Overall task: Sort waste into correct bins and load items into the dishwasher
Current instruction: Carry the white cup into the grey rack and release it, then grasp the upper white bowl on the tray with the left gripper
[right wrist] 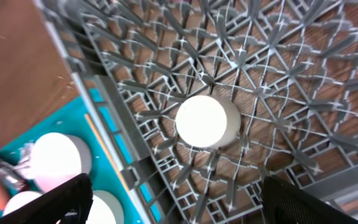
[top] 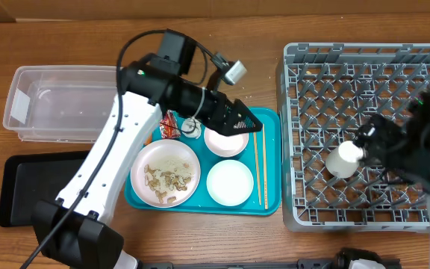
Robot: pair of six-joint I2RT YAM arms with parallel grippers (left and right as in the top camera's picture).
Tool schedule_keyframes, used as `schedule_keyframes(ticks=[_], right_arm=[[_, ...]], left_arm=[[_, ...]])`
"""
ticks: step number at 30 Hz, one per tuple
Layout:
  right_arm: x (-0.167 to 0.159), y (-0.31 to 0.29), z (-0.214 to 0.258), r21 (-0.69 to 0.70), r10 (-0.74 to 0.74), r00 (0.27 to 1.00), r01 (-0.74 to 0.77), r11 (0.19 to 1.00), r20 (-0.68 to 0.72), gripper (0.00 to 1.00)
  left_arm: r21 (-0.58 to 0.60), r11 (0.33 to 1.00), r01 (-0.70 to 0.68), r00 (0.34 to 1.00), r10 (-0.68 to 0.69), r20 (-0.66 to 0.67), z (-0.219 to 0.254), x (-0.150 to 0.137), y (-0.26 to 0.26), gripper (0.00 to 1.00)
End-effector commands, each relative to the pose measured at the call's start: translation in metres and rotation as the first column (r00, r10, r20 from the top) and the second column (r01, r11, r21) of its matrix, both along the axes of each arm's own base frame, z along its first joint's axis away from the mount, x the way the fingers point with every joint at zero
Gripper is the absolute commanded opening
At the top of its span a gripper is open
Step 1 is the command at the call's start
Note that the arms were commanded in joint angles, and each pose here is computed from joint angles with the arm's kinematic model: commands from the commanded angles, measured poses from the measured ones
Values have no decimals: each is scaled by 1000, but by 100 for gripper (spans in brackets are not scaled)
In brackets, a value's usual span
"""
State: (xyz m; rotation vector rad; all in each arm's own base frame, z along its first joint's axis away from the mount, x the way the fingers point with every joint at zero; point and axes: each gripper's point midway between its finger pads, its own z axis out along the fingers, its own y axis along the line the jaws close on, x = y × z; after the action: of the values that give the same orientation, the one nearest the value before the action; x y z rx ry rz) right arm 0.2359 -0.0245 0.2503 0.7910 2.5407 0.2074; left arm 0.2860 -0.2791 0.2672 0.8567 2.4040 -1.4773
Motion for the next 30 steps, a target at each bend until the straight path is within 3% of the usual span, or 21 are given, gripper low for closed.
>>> schedule_keyframes(ticks=[1,4,8,11,13,20,23,27,30], right_arm=[[-8,1,6,-9,13,1000,-13,1000,8,89],[-12,2,1,-4,13,1000,-13,1000,-18,87],[-11,2,1,-4,14,1000,-14,1000,-15,91],[-10,2,2,-4,14,1000,-14,1000,-12,93],[-11,3,2,-1,15,1000,-16,1000,-12,94],[-12,4,1,4,18,1000,-18,1000,-18,96],[-12,4,1,4,18,1000,-18,1000,-18,96],[-15,4,0,5,17,999,-17,1000,-31,96],[-16,4,-1,3,23,999,-23,1000,-34,96]], left_arm=[[161,986,-46,997,36,70,-22,6,2,89],[353,926,-136,986,91,142,-48,16,15,86],[591,723,-358,931,233,280,-75,39,53,85],[658,570,-492,871,328,366,-86,54,78,84],[677,515,-526,849,364,383,-98,61,85,84],[714,474,-515,851,386,357,-166,87,84,69],[737,461,-494,865,350,360,-188,94,84,58],[785,414,-461,879,338,337,-223,96,89,56],[797,405,-448,883,340,324,-238,99,90,42]])
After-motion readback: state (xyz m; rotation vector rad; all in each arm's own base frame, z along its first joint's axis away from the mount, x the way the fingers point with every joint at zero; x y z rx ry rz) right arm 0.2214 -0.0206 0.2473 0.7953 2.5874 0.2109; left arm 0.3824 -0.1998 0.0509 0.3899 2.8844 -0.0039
